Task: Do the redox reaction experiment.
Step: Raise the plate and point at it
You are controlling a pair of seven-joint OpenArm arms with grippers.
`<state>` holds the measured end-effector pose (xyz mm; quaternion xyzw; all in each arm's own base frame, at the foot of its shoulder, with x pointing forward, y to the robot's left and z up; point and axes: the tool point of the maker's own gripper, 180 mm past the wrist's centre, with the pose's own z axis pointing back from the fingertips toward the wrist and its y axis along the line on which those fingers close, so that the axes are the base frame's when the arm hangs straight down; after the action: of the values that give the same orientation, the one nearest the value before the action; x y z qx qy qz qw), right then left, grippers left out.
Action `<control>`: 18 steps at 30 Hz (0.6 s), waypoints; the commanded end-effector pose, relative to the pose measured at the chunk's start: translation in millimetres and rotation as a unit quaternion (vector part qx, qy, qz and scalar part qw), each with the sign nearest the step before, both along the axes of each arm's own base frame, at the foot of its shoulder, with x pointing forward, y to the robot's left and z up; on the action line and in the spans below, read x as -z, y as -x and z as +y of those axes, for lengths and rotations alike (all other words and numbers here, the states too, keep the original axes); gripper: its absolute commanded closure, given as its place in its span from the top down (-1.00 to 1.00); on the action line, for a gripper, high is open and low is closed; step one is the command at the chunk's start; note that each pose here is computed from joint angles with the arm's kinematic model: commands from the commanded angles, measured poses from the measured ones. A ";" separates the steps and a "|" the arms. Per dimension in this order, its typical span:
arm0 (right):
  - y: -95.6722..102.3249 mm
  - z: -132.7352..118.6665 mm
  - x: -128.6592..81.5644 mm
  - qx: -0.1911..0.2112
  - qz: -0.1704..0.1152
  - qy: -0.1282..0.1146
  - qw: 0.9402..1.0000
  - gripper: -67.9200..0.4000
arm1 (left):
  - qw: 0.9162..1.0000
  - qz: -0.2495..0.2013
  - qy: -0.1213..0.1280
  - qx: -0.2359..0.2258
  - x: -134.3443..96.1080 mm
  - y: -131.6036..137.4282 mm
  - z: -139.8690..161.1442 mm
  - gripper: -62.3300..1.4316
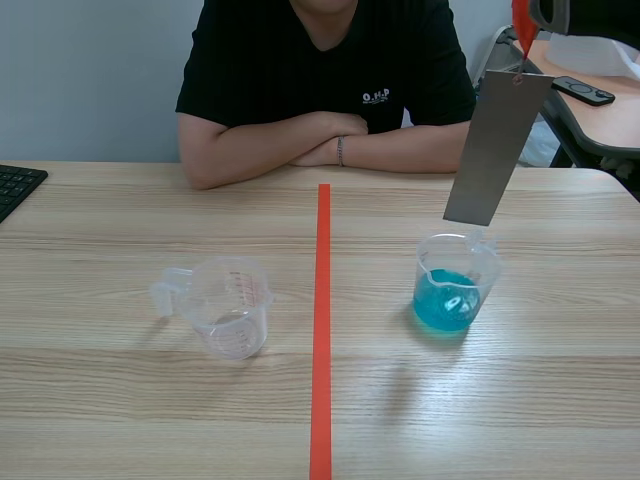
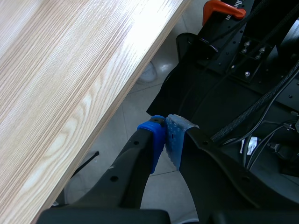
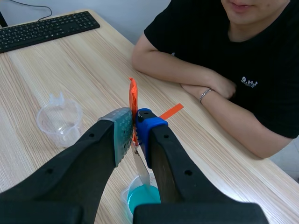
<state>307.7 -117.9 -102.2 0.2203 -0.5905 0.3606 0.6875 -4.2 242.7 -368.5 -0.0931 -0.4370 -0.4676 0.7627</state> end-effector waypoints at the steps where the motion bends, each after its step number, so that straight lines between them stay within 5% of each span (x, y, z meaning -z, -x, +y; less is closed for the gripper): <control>1: 0.9 2.0 -11.7 -0.009 -0.018 -0.010 1.000 -0.94 | 1.000 -0.007 0.006 -0.001 -4.1 -0.6 -0.6 -0.86; 7: 0.9 2.2 -11.6 -0.009 -0.018 -0.011 1.000 -0.94 | 1.000 -0.026 -0.005 0.005 -3.6 -23.1 6.7 -0.86; 18: 0.9 2.2 -11.7 -0.009 -0.018 -0.011 1.000 -0.94 | 0.998 -0.052 0.018 -0.013 -24.6 -103.6 33.2 -0.86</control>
<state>307.8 -117.9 -102.3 0.2205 -0.5906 0.3604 0.6876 89.3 274.7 -350.2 -0.0805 -0.4726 -0.4567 0.7494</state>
